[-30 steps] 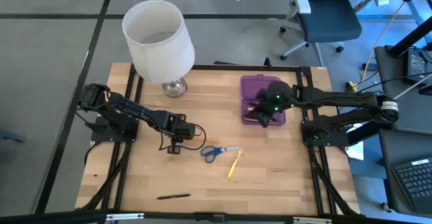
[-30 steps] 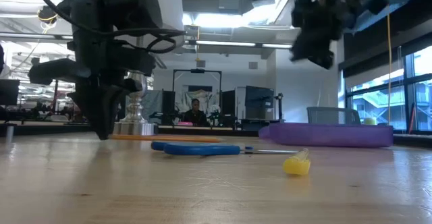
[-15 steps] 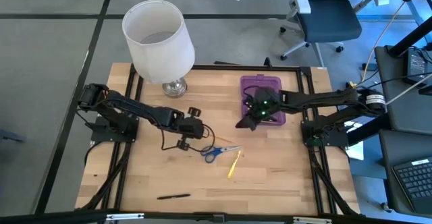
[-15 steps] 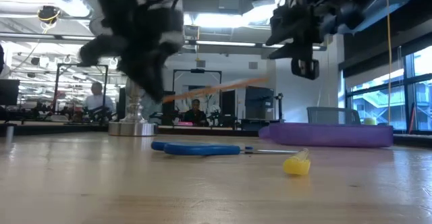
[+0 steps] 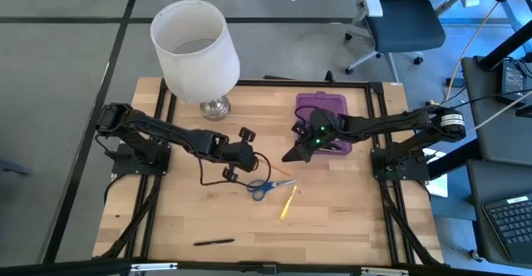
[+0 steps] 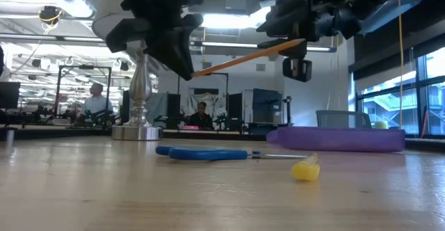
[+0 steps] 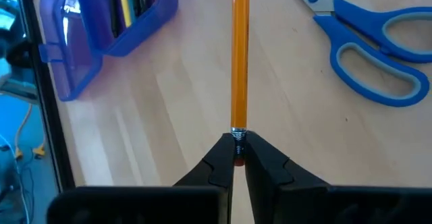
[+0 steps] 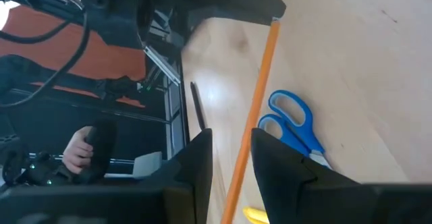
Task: Pick & place school supplies into a supply box
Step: Put the pencil into the purple supply box
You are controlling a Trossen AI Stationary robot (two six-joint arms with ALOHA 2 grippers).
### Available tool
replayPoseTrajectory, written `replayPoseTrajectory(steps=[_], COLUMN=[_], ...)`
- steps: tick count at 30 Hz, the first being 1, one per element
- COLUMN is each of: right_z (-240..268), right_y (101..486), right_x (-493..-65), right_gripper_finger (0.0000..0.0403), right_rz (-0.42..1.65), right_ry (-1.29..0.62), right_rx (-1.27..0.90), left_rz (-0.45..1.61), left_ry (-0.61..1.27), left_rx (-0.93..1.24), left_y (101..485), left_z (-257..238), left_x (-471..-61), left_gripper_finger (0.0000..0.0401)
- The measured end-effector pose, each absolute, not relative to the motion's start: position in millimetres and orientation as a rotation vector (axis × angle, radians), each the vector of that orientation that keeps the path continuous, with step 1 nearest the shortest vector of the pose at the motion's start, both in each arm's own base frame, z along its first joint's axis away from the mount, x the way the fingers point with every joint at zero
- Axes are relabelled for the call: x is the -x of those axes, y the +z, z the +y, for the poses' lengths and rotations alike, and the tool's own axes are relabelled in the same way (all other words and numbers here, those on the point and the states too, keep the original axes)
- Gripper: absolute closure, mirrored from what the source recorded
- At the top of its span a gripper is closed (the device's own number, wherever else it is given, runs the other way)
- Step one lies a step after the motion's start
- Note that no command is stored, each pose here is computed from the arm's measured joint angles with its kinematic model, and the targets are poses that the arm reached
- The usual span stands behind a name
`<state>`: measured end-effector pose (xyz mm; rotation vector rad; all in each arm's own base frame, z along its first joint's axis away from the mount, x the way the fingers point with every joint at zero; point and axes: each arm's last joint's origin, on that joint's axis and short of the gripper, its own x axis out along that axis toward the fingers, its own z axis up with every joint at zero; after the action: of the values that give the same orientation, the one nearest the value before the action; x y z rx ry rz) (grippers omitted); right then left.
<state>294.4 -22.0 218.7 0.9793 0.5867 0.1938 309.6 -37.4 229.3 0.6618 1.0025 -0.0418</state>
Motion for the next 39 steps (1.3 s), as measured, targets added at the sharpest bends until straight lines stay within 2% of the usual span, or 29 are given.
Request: replayPoseTrajectory(steps=[7,17,39], right_z=[-21.0,-20.9,-12.0], right_y=[218.1,217.0,217.7], right_x=[-293.6,-294.2,-295.2], right_gripper_finger=[0.0286,0.0224,0.0226], right_rz=[0.605,0.593,0.597], right_ry=[0.228,0.150,0.166], right_rx=[-0.970,-0.997,-0.991], left_rz=[0.996,0.983,0.895], left_ry=[-0.025,0.017,0.144], left_rx=[-0.728,-0.833,-1.190], left_y=[230.1,232.4,246.7], left_z=[-43.7,-47.2,-49.0], left_x=[-309.0,-309.6,-320.8], left_gripper_finger=[0.0386,0.0386,0.0386])
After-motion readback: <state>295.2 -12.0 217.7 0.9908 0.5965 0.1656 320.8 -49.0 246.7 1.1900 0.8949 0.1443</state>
